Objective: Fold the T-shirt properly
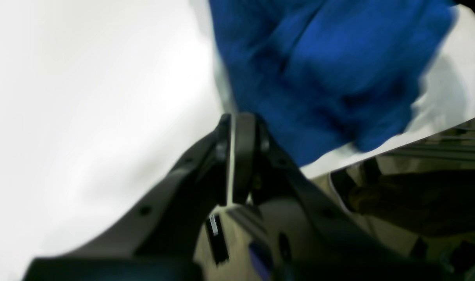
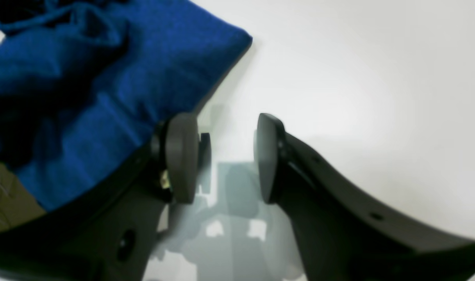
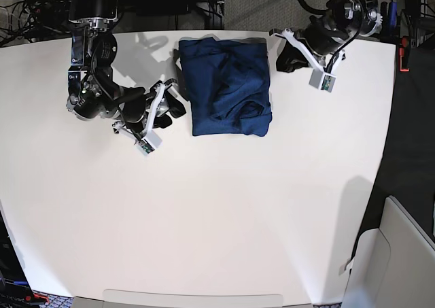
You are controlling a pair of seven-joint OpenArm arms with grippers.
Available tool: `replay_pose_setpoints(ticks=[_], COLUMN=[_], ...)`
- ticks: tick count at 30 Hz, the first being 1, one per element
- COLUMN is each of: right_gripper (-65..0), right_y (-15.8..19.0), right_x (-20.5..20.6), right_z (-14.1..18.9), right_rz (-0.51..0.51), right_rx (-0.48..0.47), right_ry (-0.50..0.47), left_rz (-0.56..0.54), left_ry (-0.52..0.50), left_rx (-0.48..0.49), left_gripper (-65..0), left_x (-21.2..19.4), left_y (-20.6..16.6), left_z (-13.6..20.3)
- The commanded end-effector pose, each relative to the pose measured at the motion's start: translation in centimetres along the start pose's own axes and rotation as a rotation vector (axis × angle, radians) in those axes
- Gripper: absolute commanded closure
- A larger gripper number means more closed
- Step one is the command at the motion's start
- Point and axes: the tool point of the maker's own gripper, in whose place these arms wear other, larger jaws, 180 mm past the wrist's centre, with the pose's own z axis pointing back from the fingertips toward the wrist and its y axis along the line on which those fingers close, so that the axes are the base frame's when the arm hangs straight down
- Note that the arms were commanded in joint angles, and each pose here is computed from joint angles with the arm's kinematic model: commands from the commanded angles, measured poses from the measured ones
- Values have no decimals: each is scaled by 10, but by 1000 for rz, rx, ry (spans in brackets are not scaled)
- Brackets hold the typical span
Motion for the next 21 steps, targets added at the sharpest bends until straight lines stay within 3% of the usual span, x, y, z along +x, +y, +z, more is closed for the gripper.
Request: replay_pose_setpoints(ticks=[1, 6, 15, 21], right_gripper=[-254, -254, -254, -254], right_y=[0, -3, -10, -17], right_x=[17, 10, 7, 4], right_z=[4, 0, -8, -9], right_rz=[22, 3, -29, -18], right_rx=[1, 6, 16, -14], right_ry=[-56, -40, -28, -3], left_rz=[-5, 26, -101, -121], left_ry=[-52, -119, -133, -100], left_rx=[-30, -115, -211, -275], left_gripper=[-60, -131, -131, -130], left_x=[15, 36, 63, 53], left_y=[-8, -22, -49, -71], left_z=[2, 1, -8, -14])
